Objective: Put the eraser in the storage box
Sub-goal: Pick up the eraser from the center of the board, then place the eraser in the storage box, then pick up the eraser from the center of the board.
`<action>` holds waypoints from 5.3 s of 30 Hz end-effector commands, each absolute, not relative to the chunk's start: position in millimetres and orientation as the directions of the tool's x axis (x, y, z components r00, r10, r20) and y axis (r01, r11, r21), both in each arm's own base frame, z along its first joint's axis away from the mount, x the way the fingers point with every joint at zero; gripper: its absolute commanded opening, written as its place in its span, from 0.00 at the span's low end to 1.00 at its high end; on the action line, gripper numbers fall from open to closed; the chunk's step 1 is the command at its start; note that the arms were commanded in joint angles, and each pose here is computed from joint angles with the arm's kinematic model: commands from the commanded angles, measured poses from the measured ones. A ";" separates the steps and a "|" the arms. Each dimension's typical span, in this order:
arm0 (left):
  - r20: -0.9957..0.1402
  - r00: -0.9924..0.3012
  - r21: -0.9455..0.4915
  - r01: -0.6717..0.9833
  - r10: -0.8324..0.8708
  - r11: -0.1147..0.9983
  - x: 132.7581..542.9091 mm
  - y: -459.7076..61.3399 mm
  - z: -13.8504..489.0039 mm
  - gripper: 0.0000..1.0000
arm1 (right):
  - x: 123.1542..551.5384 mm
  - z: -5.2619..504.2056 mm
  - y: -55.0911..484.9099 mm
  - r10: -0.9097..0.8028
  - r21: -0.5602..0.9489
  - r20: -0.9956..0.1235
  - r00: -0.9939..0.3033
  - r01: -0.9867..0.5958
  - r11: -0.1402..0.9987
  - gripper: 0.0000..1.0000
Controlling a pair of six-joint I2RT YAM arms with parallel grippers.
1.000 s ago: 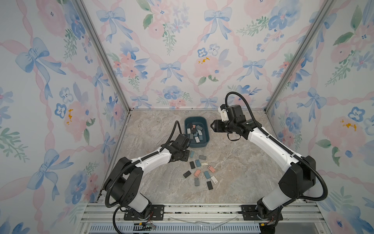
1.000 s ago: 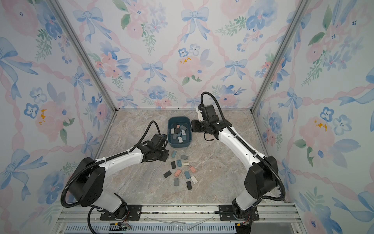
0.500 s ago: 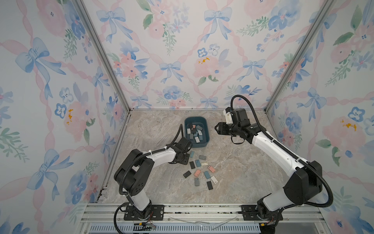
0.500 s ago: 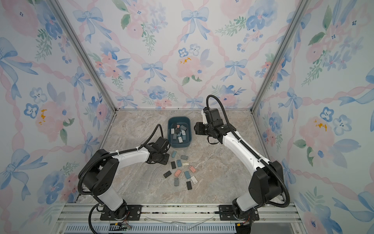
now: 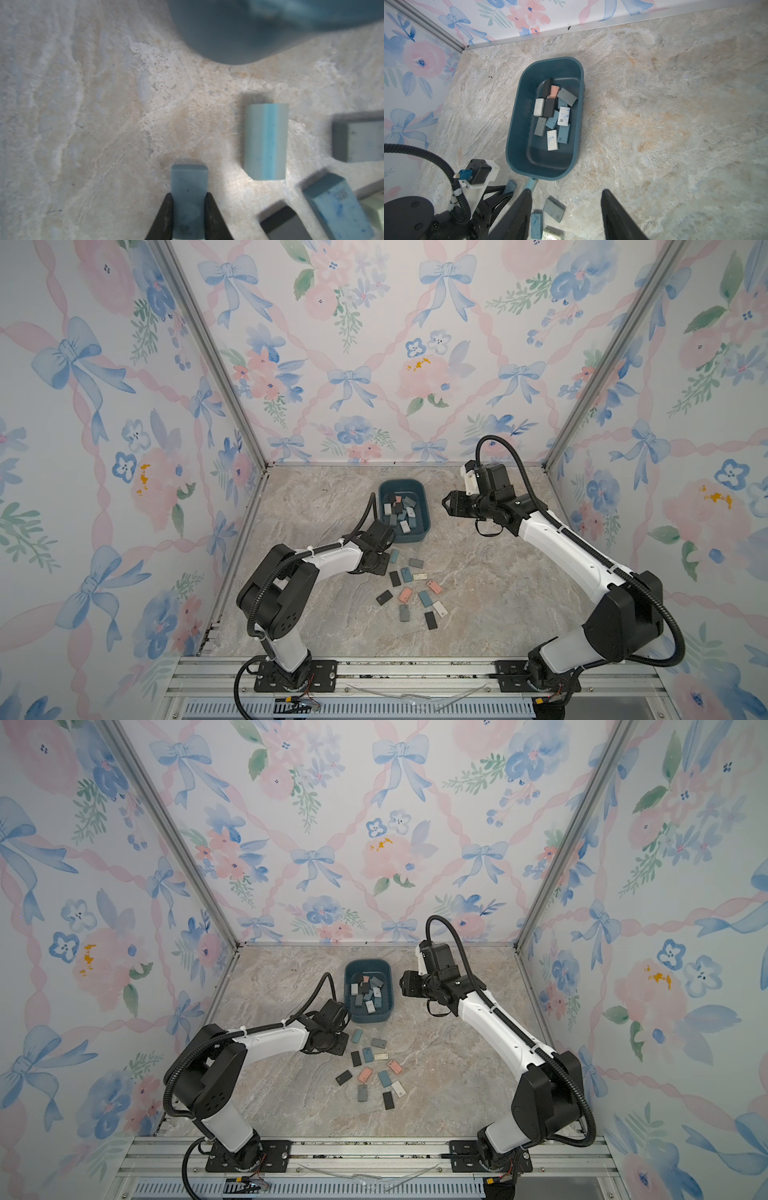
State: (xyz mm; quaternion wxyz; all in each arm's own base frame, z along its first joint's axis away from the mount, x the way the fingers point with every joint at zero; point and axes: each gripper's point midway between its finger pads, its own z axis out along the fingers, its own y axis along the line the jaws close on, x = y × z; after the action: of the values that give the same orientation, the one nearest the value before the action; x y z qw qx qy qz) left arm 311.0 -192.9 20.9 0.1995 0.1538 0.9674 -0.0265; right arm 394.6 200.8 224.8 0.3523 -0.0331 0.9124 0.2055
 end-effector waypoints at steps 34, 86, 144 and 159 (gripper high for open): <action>-0.609 -0.784 -0.224 0.314 0.119 0.923 368.2 -246.4 146.2 0.20 | 399.0 225.8 198.7 0.117 0.388 -0.654 -0.747 -0.199 0.900 0.56; -0.432 -0.902 -0.403 0.165 -0.028 0.900 456.5 -344.0 55.3 0.24 | 384.0 199.9 134.5 0.230 0.415 -0.603 -0.764 -0.055 0.908 0.56; -0.863 -0.437 -0.334 0.115 -0.255 0.935 361.8 -187.0 276.3 0.36 | 250.6 99.1 224.5 -0.237 0.209 -0.344 -0.909 -0.320 0.924 0.63; -0.853 -0.471 -0.308 0.109 -0.224 0.945 340.8 -173.2 254.5 0.38 | 222.7 48.2 234.9 -0.308 0.178 -0.216 -0.926 -0.347 0.921 0.65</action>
State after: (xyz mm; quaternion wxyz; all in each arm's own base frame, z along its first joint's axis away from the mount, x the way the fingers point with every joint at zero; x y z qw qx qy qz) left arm 346.5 -177.6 256.6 0.5114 -0.0418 0.8408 -0.1726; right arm 232.1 233.3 59.1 0.1107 -0.1666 0.9736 0.1102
